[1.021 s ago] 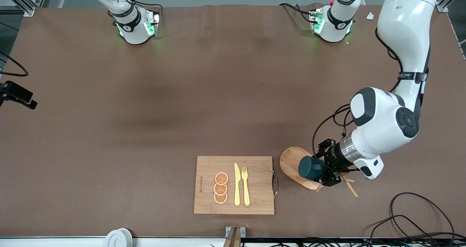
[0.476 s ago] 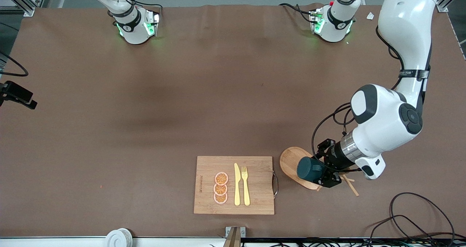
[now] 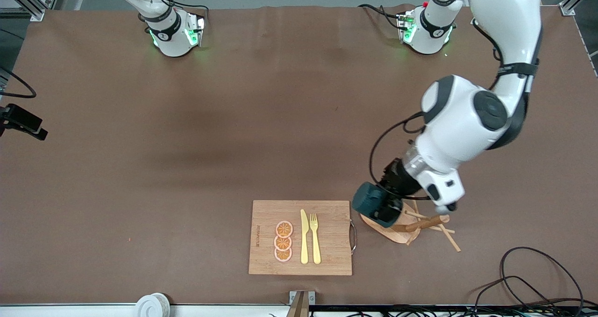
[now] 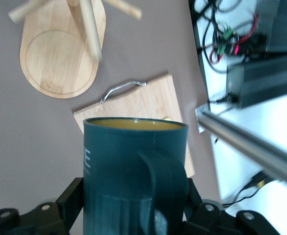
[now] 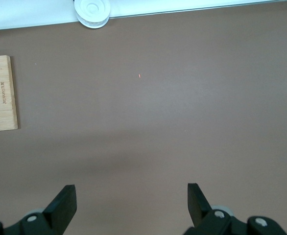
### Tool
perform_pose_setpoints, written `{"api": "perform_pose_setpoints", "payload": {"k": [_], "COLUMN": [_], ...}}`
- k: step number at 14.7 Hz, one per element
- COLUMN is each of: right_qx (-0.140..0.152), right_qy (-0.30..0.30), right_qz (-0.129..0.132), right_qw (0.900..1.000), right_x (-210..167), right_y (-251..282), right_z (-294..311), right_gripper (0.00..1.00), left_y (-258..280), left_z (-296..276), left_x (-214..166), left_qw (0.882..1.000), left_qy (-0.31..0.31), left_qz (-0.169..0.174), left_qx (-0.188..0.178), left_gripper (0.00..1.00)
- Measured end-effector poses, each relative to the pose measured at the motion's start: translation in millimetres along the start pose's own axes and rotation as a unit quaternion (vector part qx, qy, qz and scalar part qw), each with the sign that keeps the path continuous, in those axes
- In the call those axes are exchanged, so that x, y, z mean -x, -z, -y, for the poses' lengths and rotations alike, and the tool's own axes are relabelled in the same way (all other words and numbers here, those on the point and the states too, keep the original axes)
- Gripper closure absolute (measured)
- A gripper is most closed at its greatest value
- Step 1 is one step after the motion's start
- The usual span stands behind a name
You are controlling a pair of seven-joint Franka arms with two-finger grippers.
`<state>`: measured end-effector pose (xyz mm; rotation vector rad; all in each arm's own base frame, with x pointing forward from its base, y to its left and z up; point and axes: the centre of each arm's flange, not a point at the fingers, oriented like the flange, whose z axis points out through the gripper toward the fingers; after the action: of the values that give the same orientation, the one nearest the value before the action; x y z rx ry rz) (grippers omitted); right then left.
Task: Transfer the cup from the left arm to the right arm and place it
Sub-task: 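Lift the teal mug off the stand with the left gripper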
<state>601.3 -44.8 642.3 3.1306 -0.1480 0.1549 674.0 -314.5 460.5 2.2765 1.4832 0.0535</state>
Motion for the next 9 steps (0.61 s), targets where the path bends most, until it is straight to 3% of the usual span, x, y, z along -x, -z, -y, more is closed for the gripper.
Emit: {"api": "perform_pose_setpoints", "payload": {"k": [4, 9], "right_qx": [0.0, 0.0], "right_qy": [0.0, 0.0], "right_qz": [0.0, 0.0], "right_qw": [1.0, 1.0], "right_x": [0.0, 0.0], "right_y": [0.0, 0.0], "right_z": [-0.1, -0.3], "right_gripper": [0.0, 0.0], "left_y": [-23.3, -78.6], "left_z": [14.9, 47.6], "left_x": [94.9, 167.0], "left_qw": [0.991, 0.959], "left_qy": [-0.122, -0.254], "left_qz": [-0.05, -0.117], "left_qx": [-0.015, -0.041], "left_gripper": [0.15, 0.15]}}
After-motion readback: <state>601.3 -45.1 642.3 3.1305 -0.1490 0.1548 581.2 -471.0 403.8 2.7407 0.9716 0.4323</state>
